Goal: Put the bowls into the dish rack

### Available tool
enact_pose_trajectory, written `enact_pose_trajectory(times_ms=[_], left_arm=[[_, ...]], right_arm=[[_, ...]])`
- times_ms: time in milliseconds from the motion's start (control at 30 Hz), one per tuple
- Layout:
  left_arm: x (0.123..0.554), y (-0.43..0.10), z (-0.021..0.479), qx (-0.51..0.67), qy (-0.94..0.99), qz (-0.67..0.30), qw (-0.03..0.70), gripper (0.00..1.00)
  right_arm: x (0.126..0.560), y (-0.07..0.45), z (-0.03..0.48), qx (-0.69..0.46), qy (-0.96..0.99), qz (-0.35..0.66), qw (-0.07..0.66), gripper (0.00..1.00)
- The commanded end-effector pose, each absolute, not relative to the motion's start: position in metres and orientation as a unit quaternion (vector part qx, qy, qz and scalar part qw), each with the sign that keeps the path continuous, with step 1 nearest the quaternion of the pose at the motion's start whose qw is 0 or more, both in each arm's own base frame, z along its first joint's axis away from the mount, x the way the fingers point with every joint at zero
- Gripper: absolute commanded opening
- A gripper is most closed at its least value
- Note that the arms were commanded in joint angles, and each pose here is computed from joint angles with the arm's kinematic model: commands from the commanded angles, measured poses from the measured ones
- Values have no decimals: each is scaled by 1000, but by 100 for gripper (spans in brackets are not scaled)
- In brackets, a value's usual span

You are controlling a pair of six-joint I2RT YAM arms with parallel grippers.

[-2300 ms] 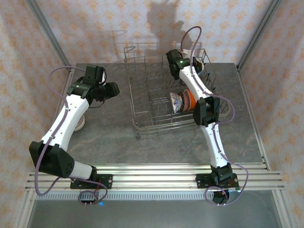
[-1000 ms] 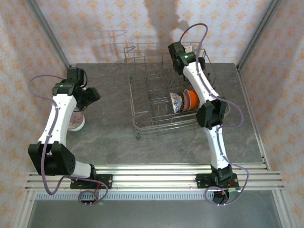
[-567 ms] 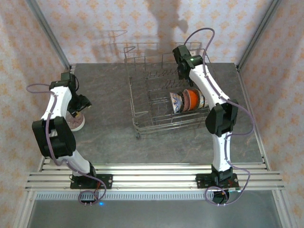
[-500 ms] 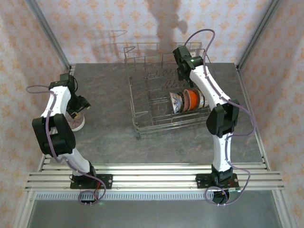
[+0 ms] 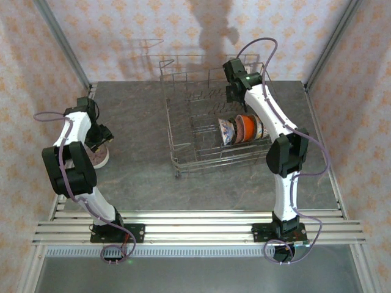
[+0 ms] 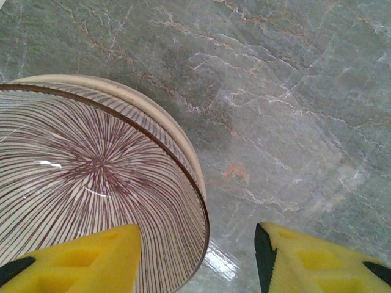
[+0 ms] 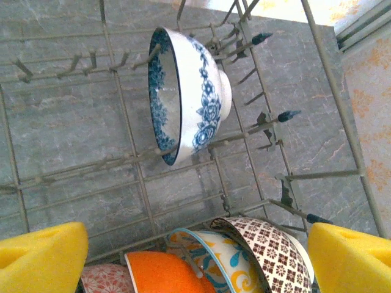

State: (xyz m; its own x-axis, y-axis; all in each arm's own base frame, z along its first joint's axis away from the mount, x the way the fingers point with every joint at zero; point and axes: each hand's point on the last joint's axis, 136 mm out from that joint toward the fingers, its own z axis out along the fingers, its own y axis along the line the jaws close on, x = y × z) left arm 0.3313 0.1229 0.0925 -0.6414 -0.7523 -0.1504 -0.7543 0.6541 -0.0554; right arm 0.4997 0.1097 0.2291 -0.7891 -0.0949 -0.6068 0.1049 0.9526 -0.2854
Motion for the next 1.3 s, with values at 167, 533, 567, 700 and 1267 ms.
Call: enact_pose_trajectory(times_ms=[167,533,567,700,1267], left_arm=[[335,137,80,-407,909,33,78,40],[339,128,81,-410,908,3,88,11],[338,127,82,-410,908,1,90,9],[331,120,84,-413,906,-12,88,6],[304,98,121,-389,913,3,119,0]], right_arm=[[503,108,231,-3,933,-160,323,92],[500,106,229,0,934,-161,320,92],[500,106,230,1,934,-160,321,92],[499,106,230,4,933,-160,321,91],[498,120,239,5,938,-110,329,91]])
